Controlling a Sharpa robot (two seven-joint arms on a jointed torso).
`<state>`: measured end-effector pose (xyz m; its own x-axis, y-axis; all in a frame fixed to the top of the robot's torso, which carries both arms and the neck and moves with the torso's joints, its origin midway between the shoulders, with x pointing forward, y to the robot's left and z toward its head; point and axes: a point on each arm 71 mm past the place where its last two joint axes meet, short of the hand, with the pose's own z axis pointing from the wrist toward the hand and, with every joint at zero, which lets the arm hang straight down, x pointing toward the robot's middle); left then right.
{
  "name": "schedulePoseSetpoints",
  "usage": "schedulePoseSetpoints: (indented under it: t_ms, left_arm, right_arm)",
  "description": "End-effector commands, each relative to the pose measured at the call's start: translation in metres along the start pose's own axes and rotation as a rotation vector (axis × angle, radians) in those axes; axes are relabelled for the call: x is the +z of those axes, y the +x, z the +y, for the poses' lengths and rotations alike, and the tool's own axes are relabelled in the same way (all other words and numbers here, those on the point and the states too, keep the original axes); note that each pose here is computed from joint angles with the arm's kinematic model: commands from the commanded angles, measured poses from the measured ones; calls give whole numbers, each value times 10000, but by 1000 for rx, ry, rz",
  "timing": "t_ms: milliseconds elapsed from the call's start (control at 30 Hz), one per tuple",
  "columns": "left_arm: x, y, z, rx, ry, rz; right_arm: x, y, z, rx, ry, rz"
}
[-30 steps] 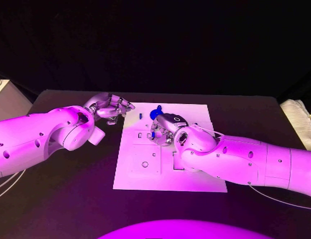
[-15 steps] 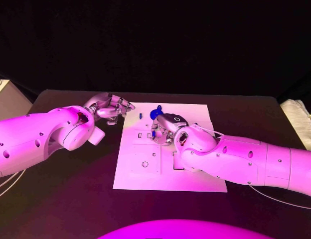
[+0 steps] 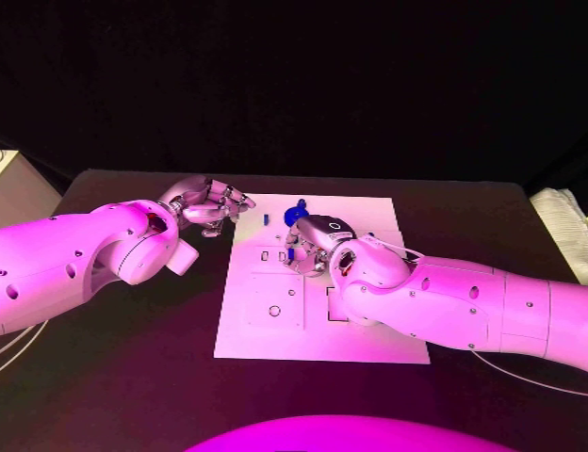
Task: Assemble the parts on the task board
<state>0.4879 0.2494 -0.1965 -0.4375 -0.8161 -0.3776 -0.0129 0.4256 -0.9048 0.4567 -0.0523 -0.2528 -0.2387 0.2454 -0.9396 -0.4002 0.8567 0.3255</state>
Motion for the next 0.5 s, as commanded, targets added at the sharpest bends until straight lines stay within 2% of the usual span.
schedulePoseSetpoints:
  t_ms: [33,233,500]
  left_arm:
    - [7,19,-14,-5,3,18]
    - [10,20,-13,-5,2,19]
    - [29,25,-6,1,-7,19]
  right_arm:
    - [-5,-2,22,2,-21,-8]
    - [-13,-26,33,20,-33,-40]
    - [-118,-161,29,86,-89,-132]
